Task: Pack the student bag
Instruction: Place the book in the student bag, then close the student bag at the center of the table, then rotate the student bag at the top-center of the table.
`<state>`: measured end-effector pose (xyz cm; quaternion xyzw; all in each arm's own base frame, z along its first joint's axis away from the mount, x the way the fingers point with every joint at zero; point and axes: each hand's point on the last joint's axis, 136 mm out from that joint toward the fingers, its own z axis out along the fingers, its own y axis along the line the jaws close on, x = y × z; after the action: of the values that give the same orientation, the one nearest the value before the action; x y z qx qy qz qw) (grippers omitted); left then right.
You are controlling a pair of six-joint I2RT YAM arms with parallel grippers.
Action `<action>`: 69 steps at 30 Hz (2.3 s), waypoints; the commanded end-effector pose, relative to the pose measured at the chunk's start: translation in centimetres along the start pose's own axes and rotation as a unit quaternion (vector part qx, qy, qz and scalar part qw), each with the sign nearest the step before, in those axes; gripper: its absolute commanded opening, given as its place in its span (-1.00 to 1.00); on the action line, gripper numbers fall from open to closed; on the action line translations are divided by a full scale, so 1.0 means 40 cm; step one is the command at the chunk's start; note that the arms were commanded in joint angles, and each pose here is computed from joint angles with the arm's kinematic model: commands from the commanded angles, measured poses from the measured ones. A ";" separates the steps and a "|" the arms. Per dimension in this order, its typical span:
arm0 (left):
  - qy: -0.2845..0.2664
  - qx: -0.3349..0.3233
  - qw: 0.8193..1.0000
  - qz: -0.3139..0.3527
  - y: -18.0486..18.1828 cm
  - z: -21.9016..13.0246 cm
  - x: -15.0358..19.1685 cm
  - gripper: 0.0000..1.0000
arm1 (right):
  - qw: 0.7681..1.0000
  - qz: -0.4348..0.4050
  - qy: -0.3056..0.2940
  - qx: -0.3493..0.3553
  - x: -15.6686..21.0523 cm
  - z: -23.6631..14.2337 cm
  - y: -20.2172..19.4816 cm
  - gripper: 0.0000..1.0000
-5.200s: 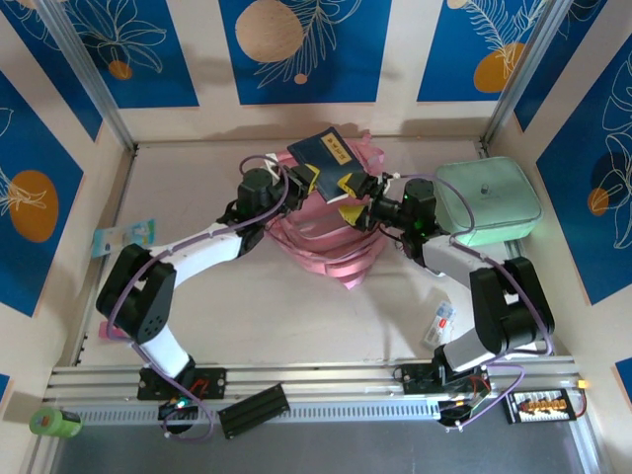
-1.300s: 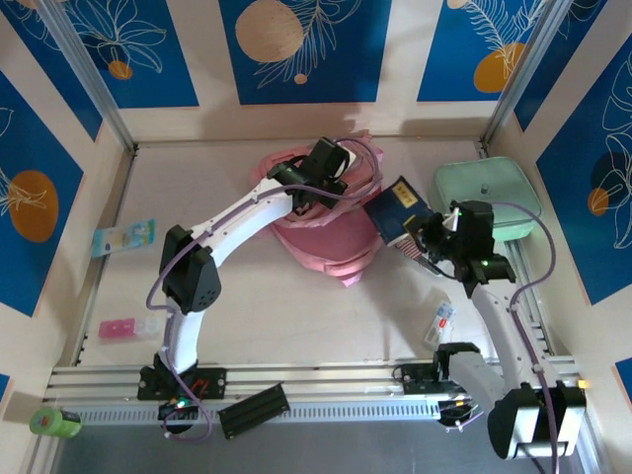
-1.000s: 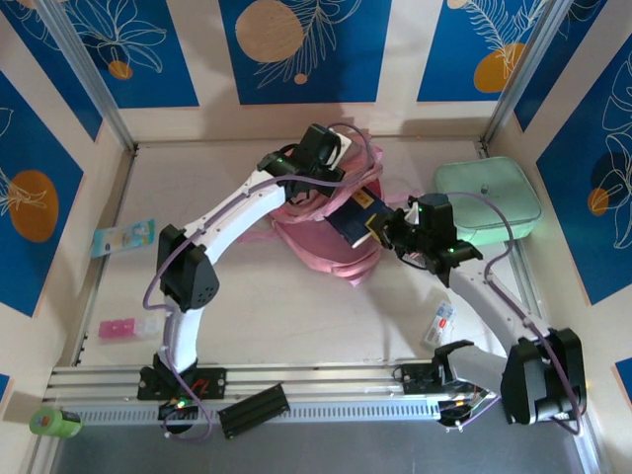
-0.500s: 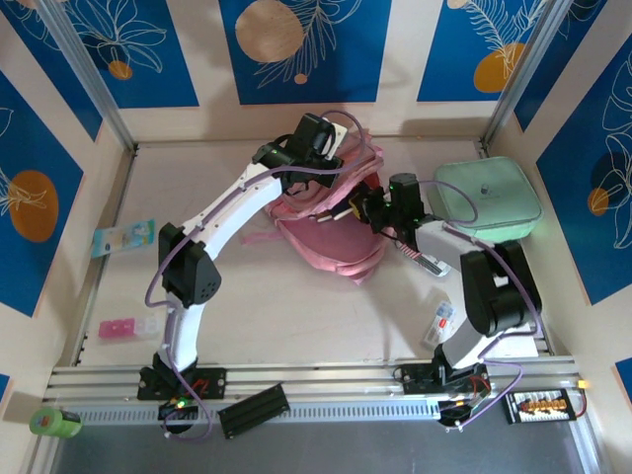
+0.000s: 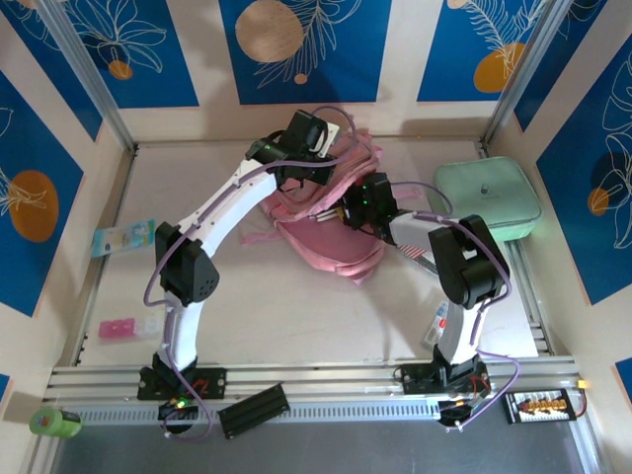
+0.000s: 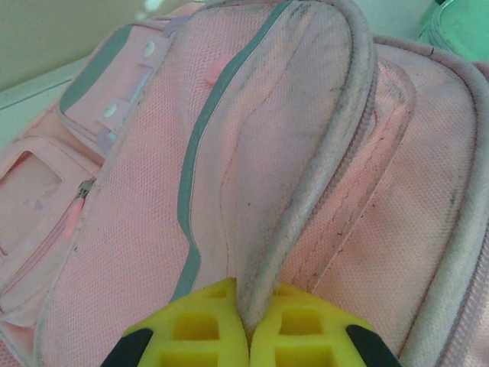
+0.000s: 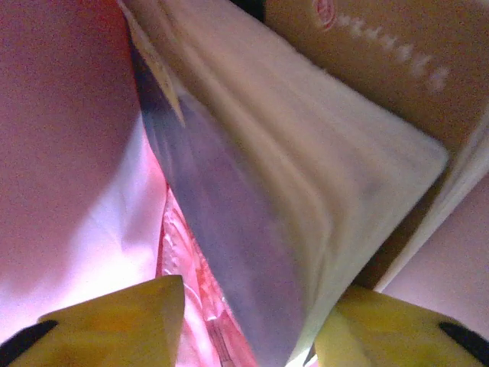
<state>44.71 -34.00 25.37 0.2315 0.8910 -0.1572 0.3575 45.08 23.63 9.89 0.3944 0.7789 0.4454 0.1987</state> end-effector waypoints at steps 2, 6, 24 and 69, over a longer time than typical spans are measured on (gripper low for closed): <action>-0.066 0.040 0.997 -0.030 -0.007 -0.076 -0.105 -1.00 | 1.000 -0.005 -0.021 0.023 0.014 -0.072 0.002 0.20; -0.068 0.061 0.995 -0.038 -0.014 -0.066 -0.104 -1.00 | 0.997 0.000 -0.053 0.051 0.034 -0.184 -0.038 0.26; -0.092 0.149 0.973 -0.148 0.076 -0.063 0.009 0.60 | 0.966 -0.163 -0.129 0.155 0.028 -0.501 -0.042 0.49; 0.023 0.043 0.908 -0.417 0.512 0.049 0.331 -1.00 | 0.946 -0.240 0.014 0.215 -0.065 -0.114 -0.137 0.02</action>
<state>48.52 -14.30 8.40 -0.1324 0.9219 -0.3081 0.1939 37.27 15.35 6.03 0.2735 0.9361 0.1539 0.1589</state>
